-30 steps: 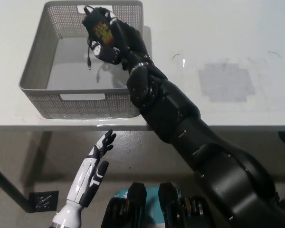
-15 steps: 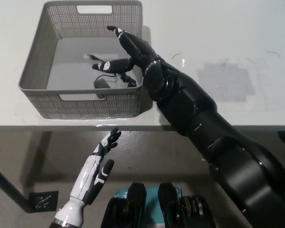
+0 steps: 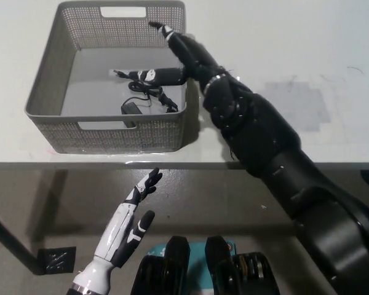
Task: Use the right hand to pick up a black power cord and place it into a container on the left hand side
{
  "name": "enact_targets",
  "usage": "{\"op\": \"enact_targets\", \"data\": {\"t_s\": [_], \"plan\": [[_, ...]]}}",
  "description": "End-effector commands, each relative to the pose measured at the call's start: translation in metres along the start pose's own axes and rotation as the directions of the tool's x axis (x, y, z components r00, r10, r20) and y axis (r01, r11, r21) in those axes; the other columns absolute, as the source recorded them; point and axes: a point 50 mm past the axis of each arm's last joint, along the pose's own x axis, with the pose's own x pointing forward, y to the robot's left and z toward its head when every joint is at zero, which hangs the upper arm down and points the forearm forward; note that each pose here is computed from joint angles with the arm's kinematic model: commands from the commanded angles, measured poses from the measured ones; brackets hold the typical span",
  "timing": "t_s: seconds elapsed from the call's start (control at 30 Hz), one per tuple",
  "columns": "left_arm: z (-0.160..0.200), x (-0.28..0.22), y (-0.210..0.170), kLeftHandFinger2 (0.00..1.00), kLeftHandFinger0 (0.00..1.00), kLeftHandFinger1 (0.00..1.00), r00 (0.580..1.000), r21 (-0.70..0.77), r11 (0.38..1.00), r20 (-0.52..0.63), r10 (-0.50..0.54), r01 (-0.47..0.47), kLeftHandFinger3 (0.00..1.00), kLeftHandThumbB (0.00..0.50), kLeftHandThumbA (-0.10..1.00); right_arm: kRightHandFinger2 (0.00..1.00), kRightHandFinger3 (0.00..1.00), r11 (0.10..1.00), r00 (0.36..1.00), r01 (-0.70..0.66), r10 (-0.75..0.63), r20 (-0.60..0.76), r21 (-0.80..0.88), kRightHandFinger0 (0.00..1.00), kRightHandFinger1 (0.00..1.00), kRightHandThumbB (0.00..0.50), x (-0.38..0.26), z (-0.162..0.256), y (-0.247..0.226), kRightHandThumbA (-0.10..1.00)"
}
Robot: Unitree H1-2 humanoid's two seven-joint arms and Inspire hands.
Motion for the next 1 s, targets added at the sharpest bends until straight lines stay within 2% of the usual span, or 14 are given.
{"op": "enact_targets", "data": {"t_s": [0.0,0.1,0.23,0.33,0.43,0.5,0.53,0.57,0.63,0.8,0.83,0.87,0.93,0.97], "plan": [[0.009,0.003,0.002,1.0,1.0,1.0,0.999,0.01,1.0,0.044,-0.009,0.009,1.0,0.165,1.0,1.0,1.0,0.973,0.949,0.186,-0.214,0.233,0.136,1.0,1.0,0.482,-0.003,0.051,-0.072,1.0],[0.009,0.004,0.003,1.0,1.0,1.0,1.0,0.002,1.0,0.022,-0.015,0.015,1.0,0.191,1.0,1.0,1.0,0.942,0.91,0.228,-0.296,0.291,0.246,1.0,1.0,0.476,-0.022,0.066,-0.105,1.0],[0.009,0.003,0.004,1.0,1.0,1.0,1.0,0.004,1.0,0.016,-0.019,0.019,1.0,0.169,1.0,1.0,1.0,0.907,0.862,0.29,-0.386,0.328,0.306,1.0,1.0,0.499,-0.051,0.079,-0.145,1.0],[0.009,0.0,0.004,1.0,1.0,1.0,1.0,-0.004,1.0,0.005,-0.027,0.027,1.0,0.158,1.0,1.0,1.0,0.88,0.826,0.337,-0.447,0.343,0.335,1.0,1.0,0.494,-0.069,0.074,-0.164,1.0],[0.008,-0.002,0.004,1.0,1.0,1.0,0.999,-0.006,0.999,-0.006,-0.033,0.033,1.0,0.188,1.0,1.0,1.0,0.839,0.791,0.389,-0.516,0.329,0.38,1.0,1.0,0.48,-0.091,0.063,-0.181,1.0],[0.009,-0.003,0.004,1.0,1.0,1.0,0.999,-0.001,0.999,-0.005,-0.035,0.035,1.0,0.182,1.0,1.0,1.0,0.807,0.786,0.378,-0.539,0.303,0.454,1.0,1.0,0.475,-0.111,0.048,-0.187,1.0],[0.009,-0.003,0.005,1.0,1.0,1.0,0.999,0.004,0.999,-0.005,-0.035,0.035,1.0,0.182,1.0,1.0,1.0,0.797,0.784,0.367,-0.542,0.302,0.479,1.0,1.0,0.475,-0.116,0.043,-0.189,1.0],[0.009,-0.003,0.005,1.0,1.0,1.0,1.0,0.007,1.0,-0.006,-0.029,0.029,1.0,0.178,1.0,1.0,1.0,0.791,0.784,0.372,-0.548,0.292,0.485,1.0,1.0,0.444,-0.13,0.031,-0.187,1.0],[0.009,-0.003,0.005,1.0,1.0,1.0,1.0,0.006,1.0,-0.008,-0.022,0.022,1.0,0.184,1.0,1.0,1.0,0.787,0.786,0.386,-0.554,0.274,0.482,1.0,1.0,0.453,-0.141,0.02,-0.184,1.0],[0.006,-0.003,0.001,1.0,1.0,1.0,1.0,0.001,1.0,0.011,-0.013,0.013,1.0,0.18,1.0,1.0,1.0,0.786,0.798,0.385,-0.547,0.253,0.484,1.0,1.0,0.413,-0.181,-0.013,-0.162,1.0],[0.005,-0.003,0.002,1.0,1.0,1.0,1.0,-0.002,1.0,0.009,-0.012,0.012,1.0,0.19,1.0,1.0,1.0,0.787,0.803,0.38,-0.541,0.25,0.485,1.0,1.0,0.414,-0.192,-0.022,-0.155,1.0],[0.006,-0.004,0.002,1.0,1.0,1.0,1.0,-0.002,1.0,0.005,-0.013,0.013,1.0,0.187,1.0,1.0,1.0,0.789,0.811,0.376,-0.534,0.238,0.487,1.0,1.0,0.447,-0.202,-0.03,-0.148,1.0],[0.006,-0.003,0.003,1.0,1.0,1.0,1.0,-0.007,1.0,0.006,-0.01,0.01,1.0,0.177,1.0,1.0,1.0,0.8,0.827,0.361,-0.512,0.232,0.478,1.0,1.0,0.388,-0.222,-0.046,-0.134,1.0],[0.006,-0.003,0.003,1.0,1.0,1.0,1.0,-0.007,1.0,0.005,-0.009,0.009,1.0,0.177,1.0,1.0,1.0,0.802,0.829,0.358,-0.509,0.233,0.478,1.0,1.0,0.387,-0.223,-0.047,-0.132,1.0]]}}
